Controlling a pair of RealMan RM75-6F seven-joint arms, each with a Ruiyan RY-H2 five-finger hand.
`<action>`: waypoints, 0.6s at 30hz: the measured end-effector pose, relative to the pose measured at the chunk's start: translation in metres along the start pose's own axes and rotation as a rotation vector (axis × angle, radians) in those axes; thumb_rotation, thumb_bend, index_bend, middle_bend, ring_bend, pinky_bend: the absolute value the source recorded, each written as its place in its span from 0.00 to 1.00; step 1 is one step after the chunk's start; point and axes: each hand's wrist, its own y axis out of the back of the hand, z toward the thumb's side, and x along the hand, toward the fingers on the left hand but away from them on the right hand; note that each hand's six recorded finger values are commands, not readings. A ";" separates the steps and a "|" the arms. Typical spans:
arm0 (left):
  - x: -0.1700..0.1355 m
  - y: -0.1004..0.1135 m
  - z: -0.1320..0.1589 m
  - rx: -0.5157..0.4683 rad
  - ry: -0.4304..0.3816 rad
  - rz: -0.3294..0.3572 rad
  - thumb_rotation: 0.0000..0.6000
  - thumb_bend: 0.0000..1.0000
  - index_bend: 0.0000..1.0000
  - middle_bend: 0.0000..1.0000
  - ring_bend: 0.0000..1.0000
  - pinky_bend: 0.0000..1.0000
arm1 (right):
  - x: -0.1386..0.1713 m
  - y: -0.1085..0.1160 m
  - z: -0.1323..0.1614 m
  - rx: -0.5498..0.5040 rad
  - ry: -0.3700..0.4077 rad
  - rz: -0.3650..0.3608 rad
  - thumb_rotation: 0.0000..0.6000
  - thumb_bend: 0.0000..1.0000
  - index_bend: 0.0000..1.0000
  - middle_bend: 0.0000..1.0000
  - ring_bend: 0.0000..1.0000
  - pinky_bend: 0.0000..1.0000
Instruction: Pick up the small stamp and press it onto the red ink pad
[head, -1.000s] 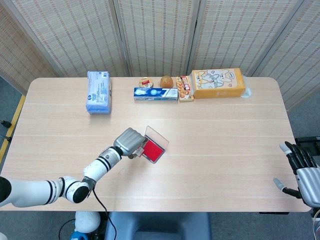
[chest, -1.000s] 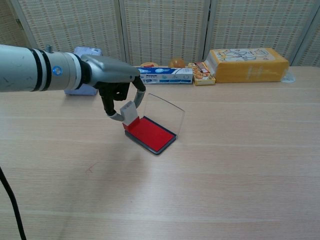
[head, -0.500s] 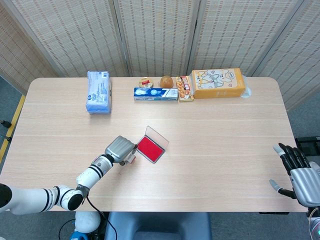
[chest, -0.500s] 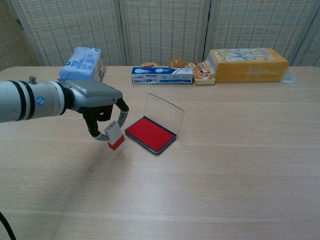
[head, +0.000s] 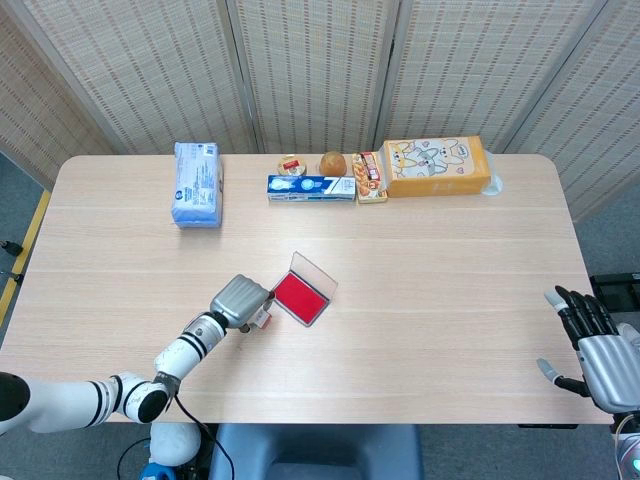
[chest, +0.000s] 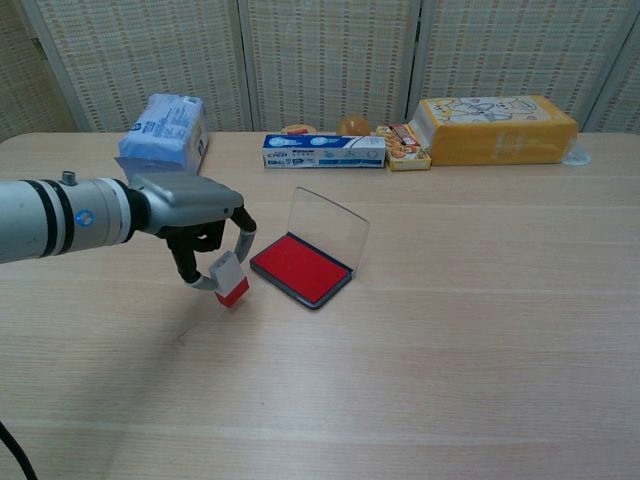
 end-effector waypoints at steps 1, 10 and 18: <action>0.000 -0.001 0.000 -0.001 0.000 -0.002 1.00 0.32 0.67 1.00 1.00 0.94 | 0.000 0.000 0.000 0.001 0.001 0.000 1.00 0.25 0.00 0.00 0.00 0.00; 0.003 -0.012 -0.009 -0.024 0.013 -0.019 1.00 0.32 0.62 1.00 1.00 0.94 | -0.006 -0.003 0.000 0.007 -0.002 0.014 1.00 0.25 0.00 0.00 0.00 0.00; 0.003 -0.016 -0.009 -0.037 0.010 -0.023 1.00 0.32 0.49 1.00 1.00 0.94 | -0.005 -0.003 0.000 0.007 -0.006 0.008 1.00 0.25 0.00 0.00 0.00 0.00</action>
